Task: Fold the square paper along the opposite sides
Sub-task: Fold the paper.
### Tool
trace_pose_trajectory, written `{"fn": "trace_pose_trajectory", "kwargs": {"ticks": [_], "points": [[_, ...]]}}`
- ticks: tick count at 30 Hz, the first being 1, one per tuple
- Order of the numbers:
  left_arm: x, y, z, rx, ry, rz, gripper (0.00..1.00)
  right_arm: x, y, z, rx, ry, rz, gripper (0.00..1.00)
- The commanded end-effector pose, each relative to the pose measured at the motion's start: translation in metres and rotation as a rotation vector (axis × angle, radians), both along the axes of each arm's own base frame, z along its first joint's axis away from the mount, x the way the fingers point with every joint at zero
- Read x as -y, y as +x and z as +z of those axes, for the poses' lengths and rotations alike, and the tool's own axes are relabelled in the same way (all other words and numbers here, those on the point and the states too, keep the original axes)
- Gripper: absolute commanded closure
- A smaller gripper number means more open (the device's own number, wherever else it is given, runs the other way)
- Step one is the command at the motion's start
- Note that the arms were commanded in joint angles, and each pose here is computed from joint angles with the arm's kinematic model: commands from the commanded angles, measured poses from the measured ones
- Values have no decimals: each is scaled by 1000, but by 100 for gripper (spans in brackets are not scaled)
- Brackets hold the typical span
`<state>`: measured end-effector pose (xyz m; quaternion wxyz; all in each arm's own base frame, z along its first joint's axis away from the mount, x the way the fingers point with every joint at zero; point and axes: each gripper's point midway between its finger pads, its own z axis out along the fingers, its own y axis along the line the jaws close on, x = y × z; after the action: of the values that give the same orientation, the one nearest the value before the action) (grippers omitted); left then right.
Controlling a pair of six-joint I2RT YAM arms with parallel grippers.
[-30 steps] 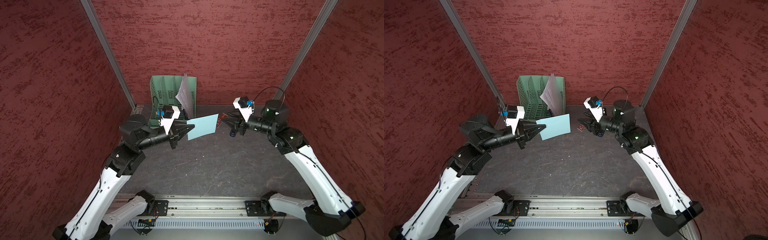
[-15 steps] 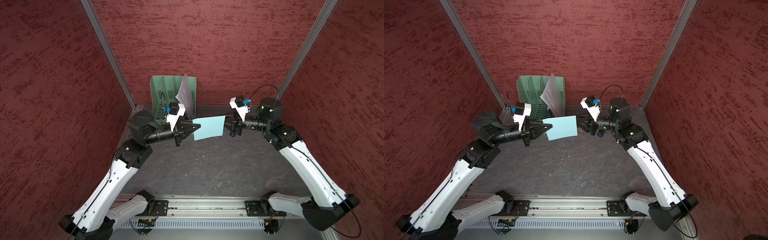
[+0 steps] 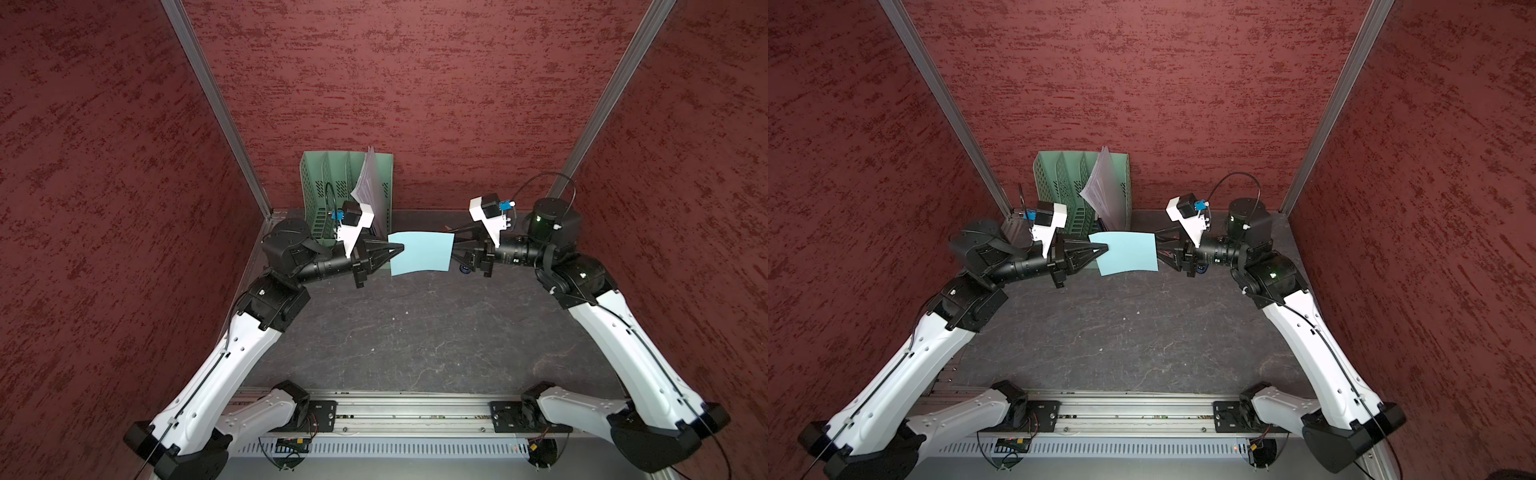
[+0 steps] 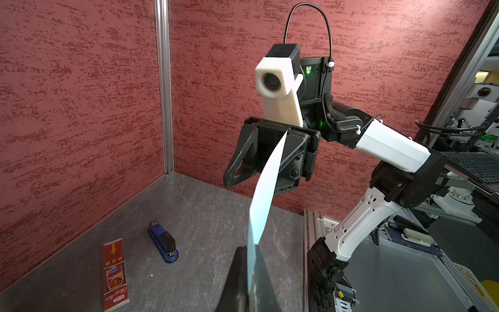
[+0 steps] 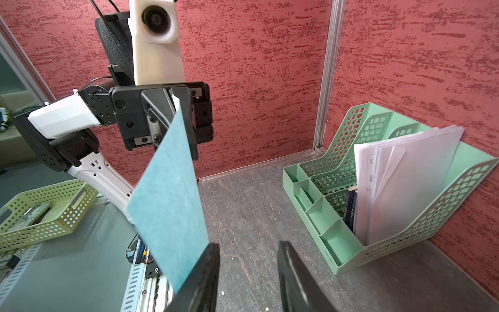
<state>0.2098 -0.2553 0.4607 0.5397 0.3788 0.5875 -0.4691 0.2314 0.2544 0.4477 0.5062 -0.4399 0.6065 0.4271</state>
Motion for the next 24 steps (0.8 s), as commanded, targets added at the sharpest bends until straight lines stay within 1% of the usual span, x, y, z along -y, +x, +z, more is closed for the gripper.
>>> {"fn": "trace_pose_trajectory", "kwargs": {"ticks": [1,8,18,24], "points": [[1,6,3,8,-20,12,100,-2,-6,3,-7,19,43,60],[4,12,2,0,-25,15,100,-6,-9,3,-22,28,76,60],[0,26,-1,-1,-5,95,100,-10,-13,3,-30,29,105,60],[1,29,-5,-10,3,99,100,-11,-15,4,-28,30,113,60]]}}
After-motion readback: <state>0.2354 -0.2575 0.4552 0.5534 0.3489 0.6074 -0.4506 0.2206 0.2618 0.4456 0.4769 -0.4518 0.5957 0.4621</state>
